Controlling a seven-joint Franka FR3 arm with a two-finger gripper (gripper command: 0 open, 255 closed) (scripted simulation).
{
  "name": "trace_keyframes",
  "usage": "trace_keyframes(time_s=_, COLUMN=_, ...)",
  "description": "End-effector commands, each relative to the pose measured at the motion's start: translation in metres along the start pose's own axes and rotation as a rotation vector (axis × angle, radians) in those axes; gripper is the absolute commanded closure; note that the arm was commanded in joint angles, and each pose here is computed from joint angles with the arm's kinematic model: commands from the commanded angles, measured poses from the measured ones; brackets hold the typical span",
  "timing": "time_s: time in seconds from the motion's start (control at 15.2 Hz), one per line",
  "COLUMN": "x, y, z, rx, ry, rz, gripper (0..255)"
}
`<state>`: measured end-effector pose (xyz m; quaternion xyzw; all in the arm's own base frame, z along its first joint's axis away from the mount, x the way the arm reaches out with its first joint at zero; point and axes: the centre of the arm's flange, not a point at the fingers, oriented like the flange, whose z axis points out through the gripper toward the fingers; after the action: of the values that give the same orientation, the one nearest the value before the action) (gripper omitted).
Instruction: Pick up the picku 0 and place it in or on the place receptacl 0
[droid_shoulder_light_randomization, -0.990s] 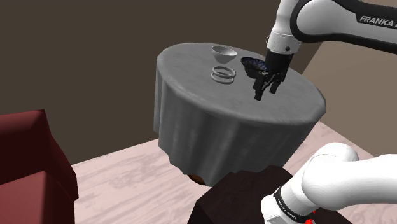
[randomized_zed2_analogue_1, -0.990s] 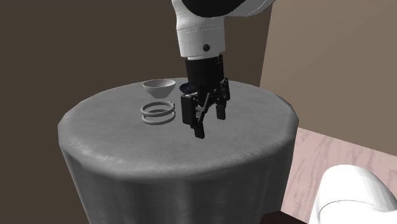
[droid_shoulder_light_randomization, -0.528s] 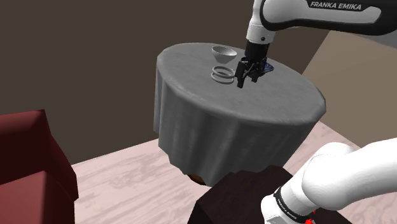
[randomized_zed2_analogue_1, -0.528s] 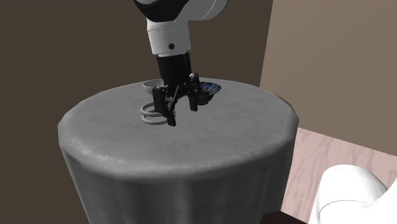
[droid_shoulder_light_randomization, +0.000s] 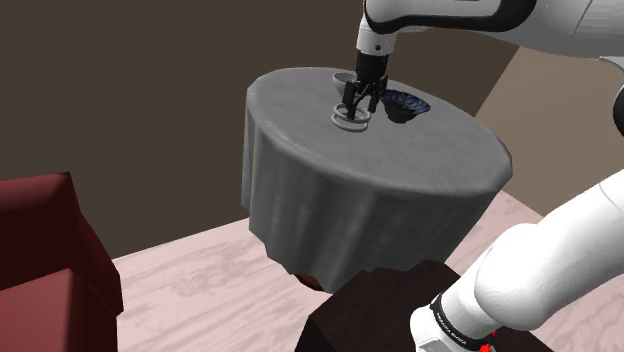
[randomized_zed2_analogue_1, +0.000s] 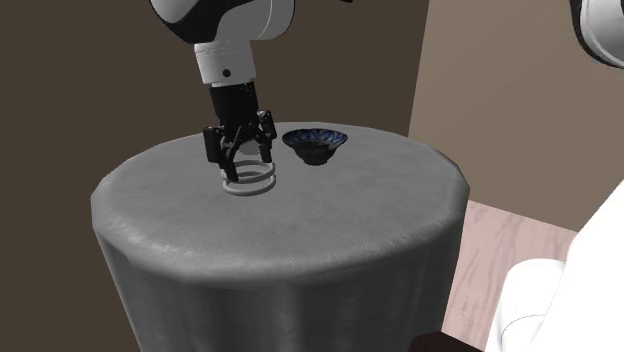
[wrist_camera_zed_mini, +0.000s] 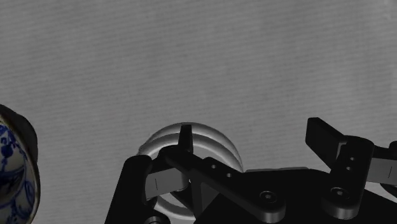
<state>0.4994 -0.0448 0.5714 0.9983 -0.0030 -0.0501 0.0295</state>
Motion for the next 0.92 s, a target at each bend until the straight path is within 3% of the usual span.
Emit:
trace_keyframes(time_s=0.0, x=0.027, y=0.0, z=-0.001, rx=0.002, ry=0.001, rz=-0.012, gripper=0)
trace_keyframes(time_s=0.26, x=0.076, y=0.002, z=-0.005, rx=0.005, ry=0.004, rz=-0.033, gripper=0)
trace_keyframes(time_s=0.86, x=0.076, y=0.002, z=0.035, rx=0.005, ry=0.004, rz=-0.033, gripper=0)
